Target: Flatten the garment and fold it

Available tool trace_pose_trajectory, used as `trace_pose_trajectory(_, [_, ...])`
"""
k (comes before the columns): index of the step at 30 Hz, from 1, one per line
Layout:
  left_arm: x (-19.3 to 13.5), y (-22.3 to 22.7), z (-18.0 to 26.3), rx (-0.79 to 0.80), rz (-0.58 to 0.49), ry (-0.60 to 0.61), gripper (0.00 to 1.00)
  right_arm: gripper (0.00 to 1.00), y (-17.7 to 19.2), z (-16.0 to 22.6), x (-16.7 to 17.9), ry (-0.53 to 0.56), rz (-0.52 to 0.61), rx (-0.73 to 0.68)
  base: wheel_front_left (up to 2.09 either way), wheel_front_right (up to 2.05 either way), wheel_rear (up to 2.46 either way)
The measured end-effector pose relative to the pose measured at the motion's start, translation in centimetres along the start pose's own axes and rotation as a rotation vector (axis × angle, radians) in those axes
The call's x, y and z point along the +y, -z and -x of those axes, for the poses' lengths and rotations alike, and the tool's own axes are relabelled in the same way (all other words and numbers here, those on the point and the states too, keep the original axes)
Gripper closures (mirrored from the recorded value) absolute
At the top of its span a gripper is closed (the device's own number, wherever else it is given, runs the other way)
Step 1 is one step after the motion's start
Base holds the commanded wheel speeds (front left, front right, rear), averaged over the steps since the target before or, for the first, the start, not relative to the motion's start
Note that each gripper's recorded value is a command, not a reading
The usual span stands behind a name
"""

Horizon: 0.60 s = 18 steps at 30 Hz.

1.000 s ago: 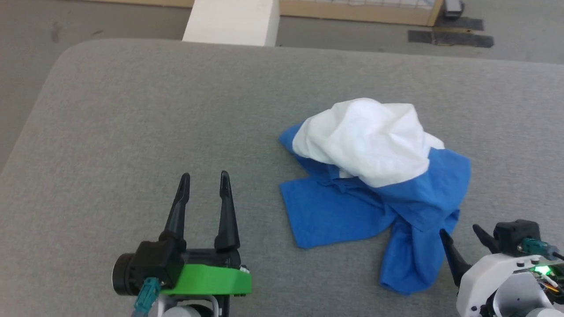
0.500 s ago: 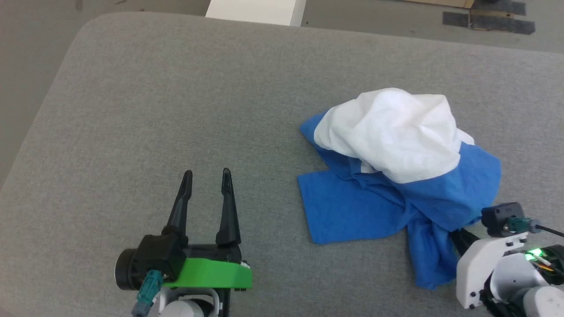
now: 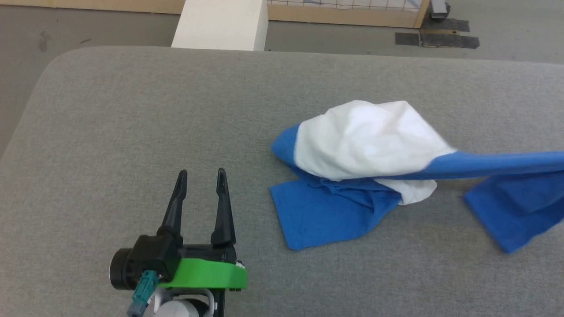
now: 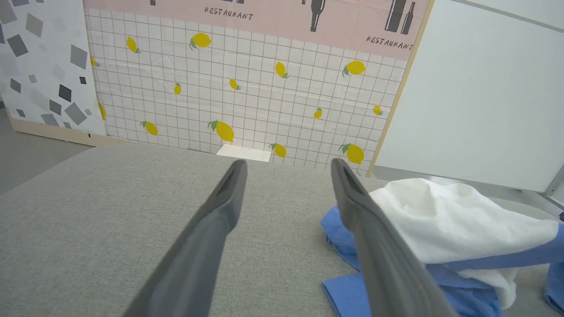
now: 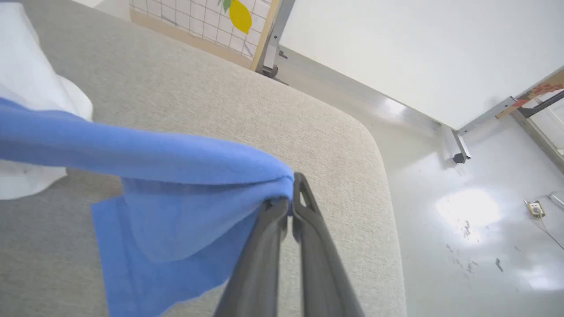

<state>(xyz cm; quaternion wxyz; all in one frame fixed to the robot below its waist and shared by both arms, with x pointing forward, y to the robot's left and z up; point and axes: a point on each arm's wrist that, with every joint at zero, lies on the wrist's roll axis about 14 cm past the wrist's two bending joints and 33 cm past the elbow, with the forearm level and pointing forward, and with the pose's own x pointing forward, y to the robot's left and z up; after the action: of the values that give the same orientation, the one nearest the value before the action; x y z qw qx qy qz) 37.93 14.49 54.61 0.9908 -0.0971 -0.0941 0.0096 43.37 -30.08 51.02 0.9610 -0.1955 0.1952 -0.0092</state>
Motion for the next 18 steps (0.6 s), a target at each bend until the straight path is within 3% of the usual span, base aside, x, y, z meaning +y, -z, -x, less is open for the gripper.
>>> trace_pose_trajectory(5, [0.0,0.8,0.1,0.022,-0.011,0.008,0.0,1.0,3.6,-0.5,-4.3,0.111,0.048,0.1,0.0,0.0,0.0])
trace_pose_trajectory(11, [0.6,1.9,0.5,0.061,-0.027,0.0,0.0,1.0,10.1,-1.2,-2.8,0.096,-0.02,0.254,0.0,0.0,0.0])
trace_pose_trajectory(12, [0.7,2.1,0.5,0.065,-0.028,-0.003,0.0,0.77,10.9,-1.3,-2.0,0.084,-0.036,0.267,0.0,0.0,0.0])
trace_pose_trajectory(13, [0.7,2.2,0.5,0.071,-0.029,-0.004,0.0,0.0,11.5,-1.4,-1.3,0.072,-0.047,0.273,0.0,0.0,0.0])
trace_pose_trajectory(16, [0.5,2.6,0.7,0.082,-0.029,0.008,0.0,0.0,11.9,-1.6,-0.2,0.059,-0.083,0.259,0.0,0.0,0.0])
trace_pose_trajectory(18, [0.3,2.5,0.7,0.078,-0.028,0.014,0.0,0.0,9.7,-2.0,-0.1,0.061,-0.121,0.175,0.0,0.0,0.0])
